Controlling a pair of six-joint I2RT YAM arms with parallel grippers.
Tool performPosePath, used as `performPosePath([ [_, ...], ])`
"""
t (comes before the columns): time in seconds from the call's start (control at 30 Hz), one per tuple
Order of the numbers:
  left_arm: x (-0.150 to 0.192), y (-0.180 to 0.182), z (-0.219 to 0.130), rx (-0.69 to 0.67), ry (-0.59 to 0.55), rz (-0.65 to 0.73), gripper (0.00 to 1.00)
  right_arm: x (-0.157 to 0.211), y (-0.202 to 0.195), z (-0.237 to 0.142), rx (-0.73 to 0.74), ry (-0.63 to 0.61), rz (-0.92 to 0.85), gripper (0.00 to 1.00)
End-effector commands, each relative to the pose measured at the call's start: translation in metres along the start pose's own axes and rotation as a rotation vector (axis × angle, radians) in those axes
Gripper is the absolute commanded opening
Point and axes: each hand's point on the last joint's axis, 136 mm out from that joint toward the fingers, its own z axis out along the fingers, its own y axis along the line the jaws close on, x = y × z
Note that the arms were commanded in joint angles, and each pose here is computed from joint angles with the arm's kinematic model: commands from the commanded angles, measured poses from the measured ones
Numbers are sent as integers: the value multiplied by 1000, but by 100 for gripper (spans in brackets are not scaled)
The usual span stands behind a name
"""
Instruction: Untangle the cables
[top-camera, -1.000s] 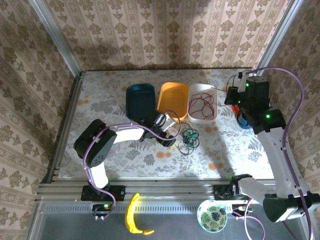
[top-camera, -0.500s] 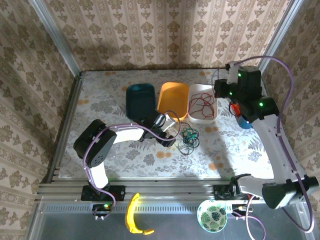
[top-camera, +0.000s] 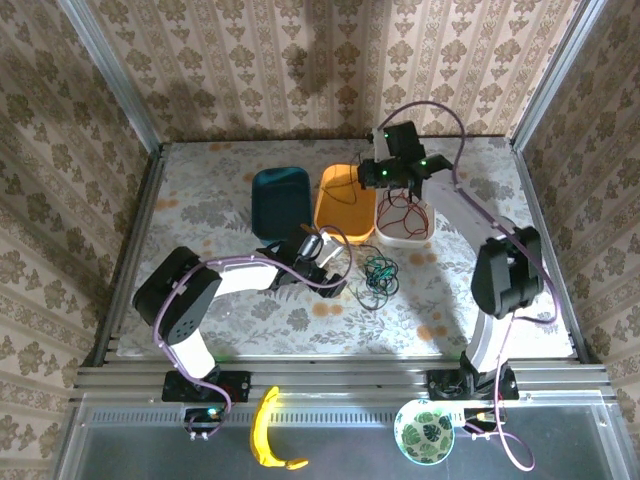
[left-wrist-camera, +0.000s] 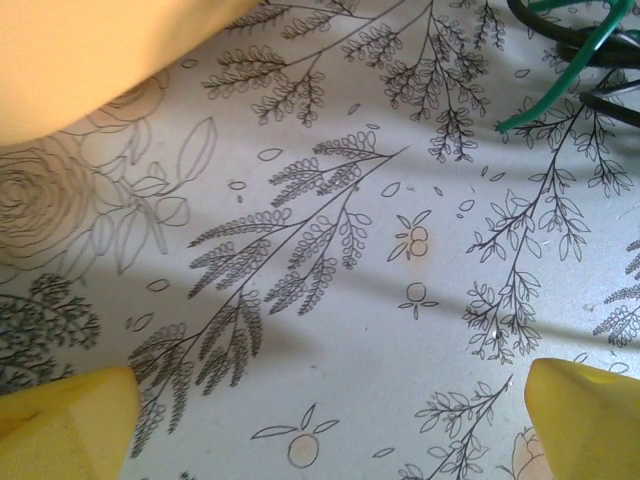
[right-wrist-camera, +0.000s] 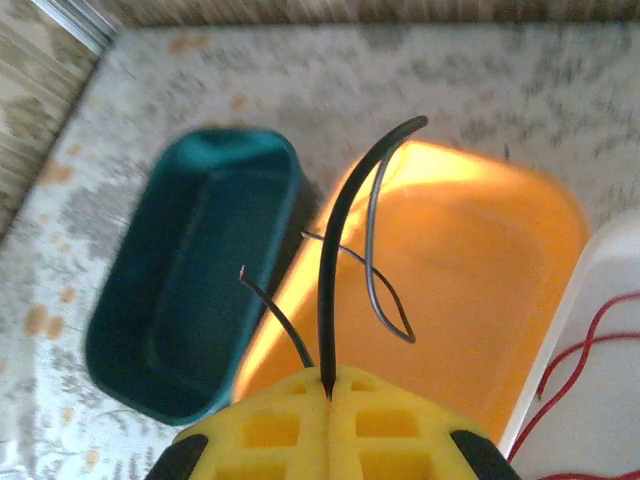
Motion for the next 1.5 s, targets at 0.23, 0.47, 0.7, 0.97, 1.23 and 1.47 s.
performPosePath([
  [0.23, -5, 7, -11, -17, -8, -6, 100, 47, -19, 26, 167, 145, 27, 46],
  [0.47, -18, 1, -18, 21, -23, 45, 100, 42, -33, -30, 297, 85, -23, 59],
  [0.7, -39, -17, -22, 115, -63, 97, 100, 111, -20, -79, 200, 187, -5, 59],
  [0.97, -67, -49, -19, 242, -87, 175, 100, 209, -6, -103, 57, 372, 102, 55],
  [1.23, -76, -70, -5, 304, -53, 247, 100, 259, -26, -85, 97, 500, 171, 45],
  [1.47, -75, -77, 16, 323, -24, 256, 100, 272, -42, -63, 130, 544, 212, 35],
])
